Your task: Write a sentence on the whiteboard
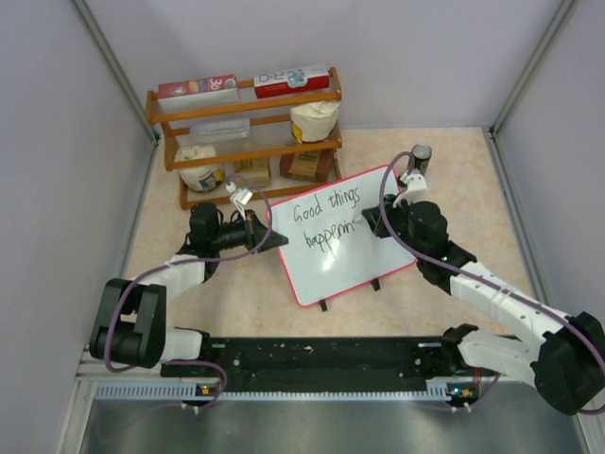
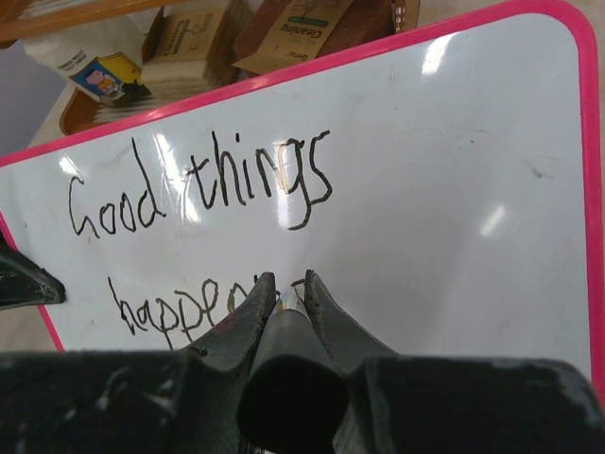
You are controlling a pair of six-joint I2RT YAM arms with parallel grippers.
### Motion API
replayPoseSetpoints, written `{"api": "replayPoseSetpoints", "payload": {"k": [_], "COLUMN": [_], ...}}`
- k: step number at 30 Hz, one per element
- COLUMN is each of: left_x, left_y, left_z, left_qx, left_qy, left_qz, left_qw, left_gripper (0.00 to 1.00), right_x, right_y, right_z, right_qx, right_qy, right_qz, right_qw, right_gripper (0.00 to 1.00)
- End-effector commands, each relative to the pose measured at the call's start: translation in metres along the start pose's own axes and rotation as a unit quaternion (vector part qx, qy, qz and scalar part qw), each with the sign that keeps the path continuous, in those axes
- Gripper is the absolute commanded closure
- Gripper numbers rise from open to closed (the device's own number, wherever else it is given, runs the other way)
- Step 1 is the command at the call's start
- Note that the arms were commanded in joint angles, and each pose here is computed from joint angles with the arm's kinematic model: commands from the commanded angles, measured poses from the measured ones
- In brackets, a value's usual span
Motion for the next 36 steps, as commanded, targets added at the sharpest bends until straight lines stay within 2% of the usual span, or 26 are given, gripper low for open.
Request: {"api": "replayPoseSetpoints", "payload": {"k": [1,9,36], "left_x": [0.040,0.039,0.039], "left_y": [0.021,0.021,0.021], "left_z": [0.001,0.001,0.001], "left_qx": [-0.016,-0.016,-0.018], "left_qy": [0.050,0.050,0.050], "left_qz": [0.054,0.054,0.054], "left_qw": [0.997,0.997,0.997], "left_gripper": [1.00,1.00,1.00], "right_x": [0.011,0.021,-0.028], "right_y": [-0.005,-0.011,-0.009], "right_z": [-0.005,-0.010,0.001], "right_qx": [0.000,0.013,0.036], "right_qy": [0.012,0.017,-0.038], "right_qz": [0.002,0.001,0.004], "right_qw": [1.000,1.000,0.999], "right_gripper": [1.00,1.00,1.00]}}
Point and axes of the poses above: each gripper's point midway between its finger pads, its own z axis out along the fingers, its own y axis along the line the jaws close on, x = y × z, the point moved 2 cm from there along -z, back along the fingers, and after that the axes turned 6 degrees about -z, right-handed, at the moved point
